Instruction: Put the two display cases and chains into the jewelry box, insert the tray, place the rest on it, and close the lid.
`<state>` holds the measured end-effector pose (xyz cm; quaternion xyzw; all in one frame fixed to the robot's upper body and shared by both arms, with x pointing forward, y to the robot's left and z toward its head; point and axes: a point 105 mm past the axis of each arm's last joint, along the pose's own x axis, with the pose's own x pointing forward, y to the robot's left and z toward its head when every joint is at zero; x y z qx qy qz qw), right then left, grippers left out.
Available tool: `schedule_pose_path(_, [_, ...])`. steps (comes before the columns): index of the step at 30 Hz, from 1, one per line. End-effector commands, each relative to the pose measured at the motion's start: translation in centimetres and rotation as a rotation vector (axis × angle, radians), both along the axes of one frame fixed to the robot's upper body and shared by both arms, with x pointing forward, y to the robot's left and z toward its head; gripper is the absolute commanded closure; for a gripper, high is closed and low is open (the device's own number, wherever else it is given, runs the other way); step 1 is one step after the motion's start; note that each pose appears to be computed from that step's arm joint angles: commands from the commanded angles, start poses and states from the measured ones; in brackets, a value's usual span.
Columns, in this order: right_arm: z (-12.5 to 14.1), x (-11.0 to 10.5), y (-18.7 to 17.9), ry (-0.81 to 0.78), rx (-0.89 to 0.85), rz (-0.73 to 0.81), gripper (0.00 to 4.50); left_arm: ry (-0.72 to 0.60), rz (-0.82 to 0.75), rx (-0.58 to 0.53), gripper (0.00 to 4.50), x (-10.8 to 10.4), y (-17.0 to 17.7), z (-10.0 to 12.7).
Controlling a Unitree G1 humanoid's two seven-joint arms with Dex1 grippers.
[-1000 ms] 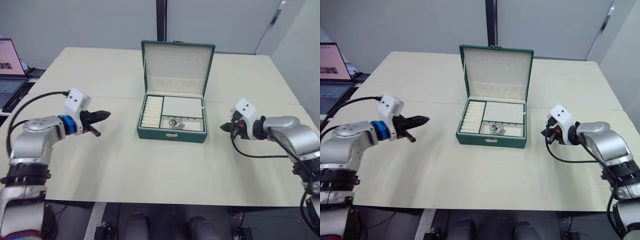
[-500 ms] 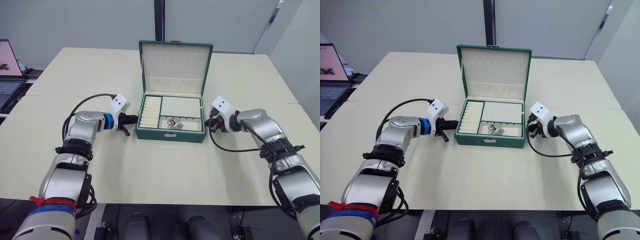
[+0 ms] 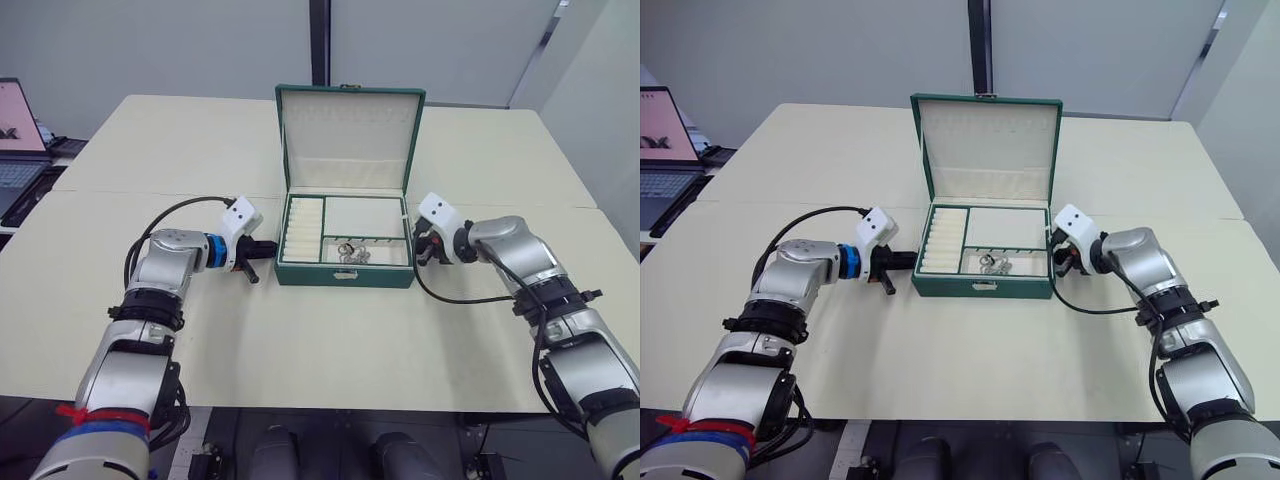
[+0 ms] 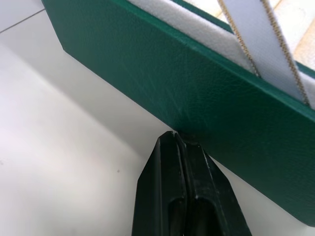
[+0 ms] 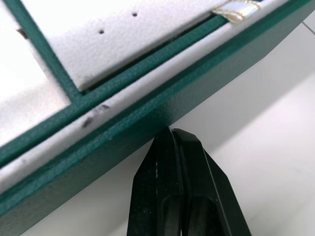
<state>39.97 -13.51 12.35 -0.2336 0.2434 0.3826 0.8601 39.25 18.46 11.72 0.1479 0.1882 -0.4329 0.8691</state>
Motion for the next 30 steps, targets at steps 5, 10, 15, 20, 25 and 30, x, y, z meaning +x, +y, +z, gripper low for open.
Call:
schedule_pose_path(5, [2.0,-2.2,3.1,-0.042,0.069,0.124,4.48,0.014,-0.106,-0.039,4.5,-2.4,-2.4,0.1])
schedule_pose_path(10, [1.5,-3.9,3.4,-0.017,0.083,0.128,4.48,0.047,-0.108,-0.051,4.5,-4.5,-2.7,-0.5])
schedule_pose_path(15, [1.1,-5.8,3.6,0.018,0.087,0.137,4.48,0.067,-0.09,-0.06,4.5,-6.0,-2.7,-0.8])
schedule_pose_path(20, [0.7,-7.1,3.7,0.042,0.093,0.135,4.48,0.079,-0.073,-0.056,4.5,-6.6,-2.3,-0.9])
schedule_pose_path(25, [0.3,-7.0,3.1,0.034,0.075,0.105,4.48,0.057,-0.047,-0.062,4.5,-6.3,-1.9,-0.4])
schedule_pose_path(30, [1.8,-5.9,-1.6,-0.025,-0.016,0.013,4.48,-0.046,0.001,-0.126,4.5,-6.4,0.1,3.5])
